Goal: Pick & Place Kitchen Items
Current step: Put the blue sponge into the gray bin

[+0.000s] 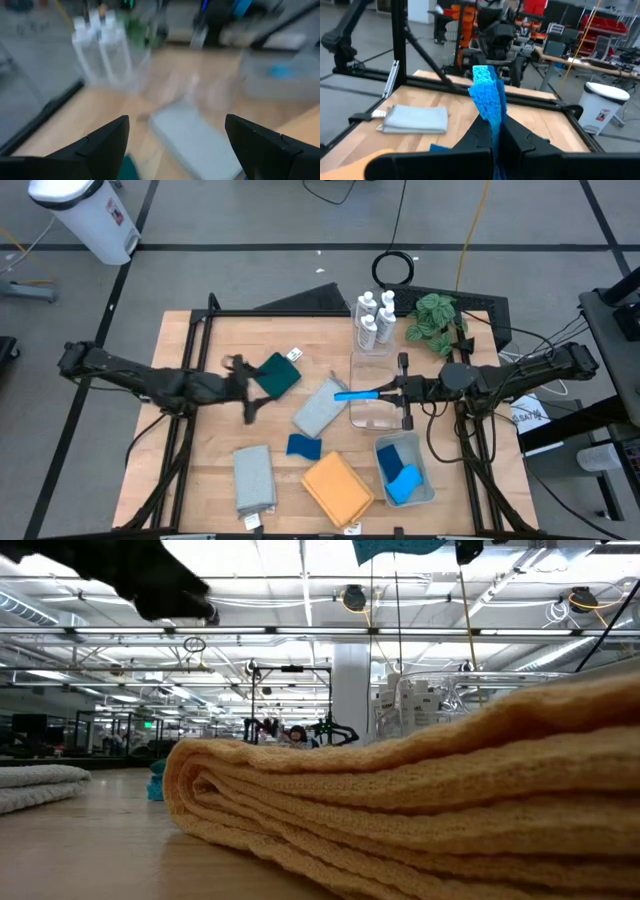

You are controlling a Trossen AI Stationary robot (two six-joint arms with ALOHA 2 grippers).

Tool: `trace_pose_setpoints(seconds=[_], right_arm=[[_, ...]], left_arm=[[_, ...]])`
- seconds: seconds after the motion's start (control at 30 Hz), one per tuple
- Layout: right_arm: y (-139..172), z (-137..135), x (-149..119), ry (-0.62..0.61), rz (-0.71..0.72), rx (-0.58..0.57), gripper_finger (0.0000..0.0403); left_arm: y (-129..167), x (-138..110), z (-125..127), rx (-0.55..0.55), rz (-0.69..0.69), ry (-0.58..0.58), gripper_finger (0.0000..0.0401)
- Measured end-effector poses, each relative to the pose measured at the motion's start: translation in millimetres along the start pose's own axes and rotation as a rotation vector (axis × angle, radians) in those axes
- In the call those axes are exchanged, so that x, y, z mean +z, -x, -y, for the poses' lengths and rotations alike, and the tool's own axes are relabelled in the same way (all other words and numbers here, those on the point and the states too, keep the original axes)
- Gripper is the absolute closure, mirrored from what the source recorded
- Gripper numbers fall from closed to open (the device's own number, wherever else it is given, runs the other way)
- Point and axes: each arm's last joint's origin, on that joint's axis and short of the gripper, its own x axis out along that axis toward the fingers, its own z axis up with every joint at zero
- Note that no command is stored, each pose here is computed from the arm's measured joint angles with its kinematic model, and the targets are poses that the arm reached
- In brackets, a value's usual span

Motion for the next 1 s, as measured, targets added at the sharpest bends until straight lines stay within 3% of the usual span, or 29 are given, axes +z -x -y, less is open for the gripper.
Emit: trace_pose_setpoints(seconds=[0.1, 0.27, 0.43, 0.67, 1.0], right_arm=[[3.7, -1.8, 4.1, 0.0, 0.018, -0.074, 0.0403], [11.4, -5.0, 9.8, 0.054, 0.01, -0.332, 0.0403], [14.2, -6.9, 7.4, 0.145, -0.023, -0.454, 0.0403], [21.1, 5.4, -10.8, 0.137, 0.013, -0.516, 0.0403], [51.4, 21.0, -22.6, 0.041, 0.136, -0.449, 0.0403]], left_arm=[[16.3, -12.5, -9.3, -0.025, 0.093, 0.039, 0.0066], [31.3, -33.7, -19.6, -0.035, 0.165, 0.097, 0.0066], [35.3, -40.3, -22.6, -0.039, 0.18, 0.14, 0.0066], [35.4, -37.7, -22.3, -0.044, 0.207, 0.156, 0.0066], [35.4, -37.5, -22.3, -0.043, 0.208, 0.149, 0.0066]])
